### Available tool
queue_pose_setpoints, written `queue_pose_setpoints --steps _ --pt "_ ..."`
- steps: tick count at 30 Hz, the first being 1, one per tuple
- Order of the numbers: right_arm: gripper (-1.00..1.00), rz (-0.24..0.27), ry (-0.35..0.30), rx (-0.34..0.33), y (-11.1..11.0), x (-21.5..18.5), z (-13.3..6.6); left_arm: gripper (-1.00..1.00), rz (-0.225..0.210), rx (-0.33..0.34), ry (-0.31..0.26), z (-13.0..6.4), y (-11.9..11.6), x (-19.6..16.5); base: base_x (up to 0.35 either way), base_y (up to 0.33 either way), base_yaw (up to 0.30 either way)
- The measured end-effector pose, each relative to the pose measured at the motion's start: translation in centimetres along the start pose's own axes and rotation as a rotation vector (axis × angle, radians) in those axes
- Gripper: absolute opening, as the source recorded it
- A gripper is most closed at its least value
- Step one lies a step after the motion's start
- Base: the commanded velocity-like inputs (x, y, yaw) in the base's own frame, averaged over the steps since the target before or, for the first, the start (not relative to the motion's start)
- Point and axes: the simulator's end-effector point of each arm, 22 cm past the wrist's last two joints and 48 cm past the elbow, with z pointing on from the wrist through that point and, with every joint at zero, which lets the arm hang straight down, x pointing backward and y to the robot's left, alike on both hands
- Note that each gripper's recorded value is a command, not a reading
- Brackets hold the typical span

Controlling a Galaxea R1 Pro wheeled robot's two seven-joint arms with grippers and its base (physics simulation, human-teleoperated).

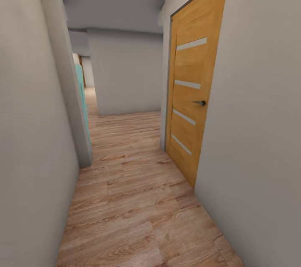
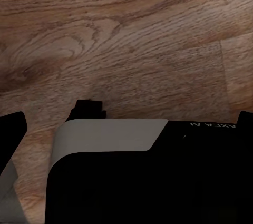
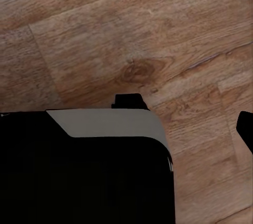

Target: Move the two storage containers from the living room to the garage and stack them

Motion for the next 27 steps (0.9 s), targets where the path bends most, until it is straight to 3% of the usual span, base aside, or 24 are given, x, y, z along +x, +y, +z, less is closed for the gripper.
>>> queue_pose_setpoints --steps 9,20,27 --pt "1.00 0.001 0.000 0.000 0.0 0.0 0.0 1.00 0.000 -0.001 0.000 0.0 0.0 0.0 0.000 0.000 0.218" --pt "1.00 -0.003 -0.001 0.020 -1.6 0.0 0.3 1.00 0.000 -0.001 0.000 0.0 -0.1 0.0 0.006 0.000 0.009" --pt "1.00 -0.004 -0.002 0.021 -1.7 0.0 0.3 1.00 0.000 0.001 0.001 0.0 -0.1 0.0 0.241 0.000 0.000"
